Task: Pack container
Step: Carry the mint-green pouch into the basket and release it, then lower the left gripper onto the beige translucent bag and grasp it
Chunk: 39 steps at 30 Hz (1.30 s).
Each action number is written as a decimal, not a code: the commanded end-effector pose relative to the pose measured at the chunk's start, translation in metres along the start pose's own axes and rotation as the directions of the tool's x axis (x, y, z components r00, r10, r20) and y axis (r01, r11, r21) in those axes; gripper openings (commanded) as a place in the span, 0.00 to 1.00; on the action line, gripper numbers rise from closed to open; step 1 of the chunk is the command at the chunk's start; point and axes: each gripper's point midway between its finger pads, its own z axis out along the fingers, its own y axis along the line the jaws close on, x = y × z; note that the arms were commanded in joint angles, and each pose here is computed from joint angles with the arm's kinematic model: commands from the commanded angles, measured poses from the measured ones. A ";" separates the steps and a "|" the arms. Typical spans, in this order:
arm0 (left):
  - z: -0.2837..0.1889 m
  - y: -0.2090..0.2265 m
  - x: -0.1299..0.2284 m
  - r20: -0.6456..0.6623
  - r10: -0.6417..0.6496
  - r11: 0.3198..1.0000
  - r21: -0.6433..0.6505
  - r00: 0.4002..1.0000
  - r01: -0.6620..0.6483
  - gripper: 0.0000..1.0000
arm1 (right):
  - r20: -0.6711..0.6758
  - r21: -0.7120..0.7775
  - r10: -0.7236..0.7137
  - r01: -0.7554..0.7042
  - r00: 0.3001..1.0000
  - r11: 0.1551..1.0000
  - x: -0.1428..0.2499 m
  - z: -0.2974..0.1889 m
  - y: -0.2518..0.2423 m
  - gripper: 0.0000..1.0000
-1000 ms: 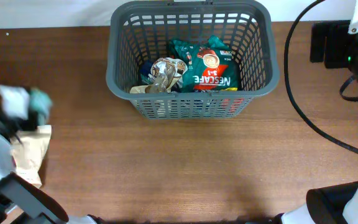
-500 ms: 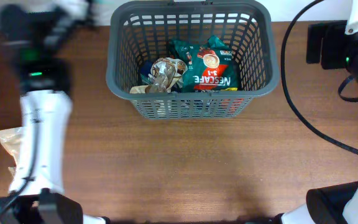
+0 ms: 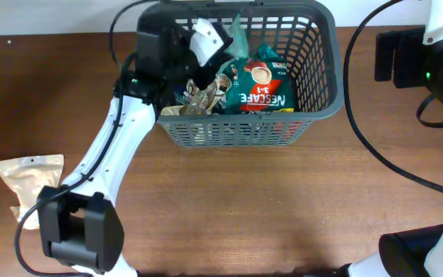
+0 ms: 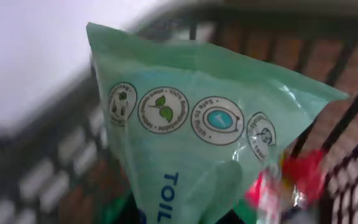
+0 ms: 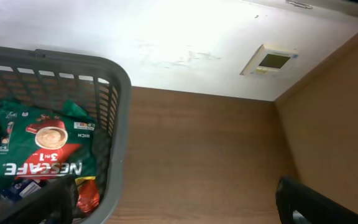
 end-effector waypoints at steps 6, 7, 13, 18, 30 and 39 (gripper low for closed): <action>-0.008 0.022 0.058 -0.281 0.089 0.984 -0.123 0.956 -0.128 0.72 | -0.006 -0.018 -0.002 0.002 1.000 1.000 0.001 0.002 0.003 0.99; -0.008 0.023 0.058 -0.281 0.090 0.983 -0.126 0.955 -0.130 0.93 | -0.006 -0.018 -0.002 0.002 1.000 1.000 0.001 0.002 0.003 0.99; -0.015 0.036 0.024 -0.210 0.137 0.968 -0.181 0.968 -0.177 0.79 | -0.006 -0.018 -0.002 0.002 1.000 1.000 0.001 0.002 0.003 0.99; -0.082 0.085 -0.087 -0.044 0.246 0.869 -0.433 0.968 -0.240 0.78 | -0.006 -0.018 -0.002 0.002 1.000 1.000 0.001 0.002 0.003 0.99; -0.294 0.204 0.007 -0.417 -0.207 0.484 -0.830 0.885 -0.277 0.85 | -0.002 -0.044 -0.003 0.003 1.000 0.999 0.000 0.002 0.007 0.99; -0.368 0.194 0.160 -0.442 -0.540 0.575 -0.815 0.716 -0.069 0.96 | 0.003 -0.043 -0.002 0.002 1.000 0.999 -0.001 0.002 0.007 0.99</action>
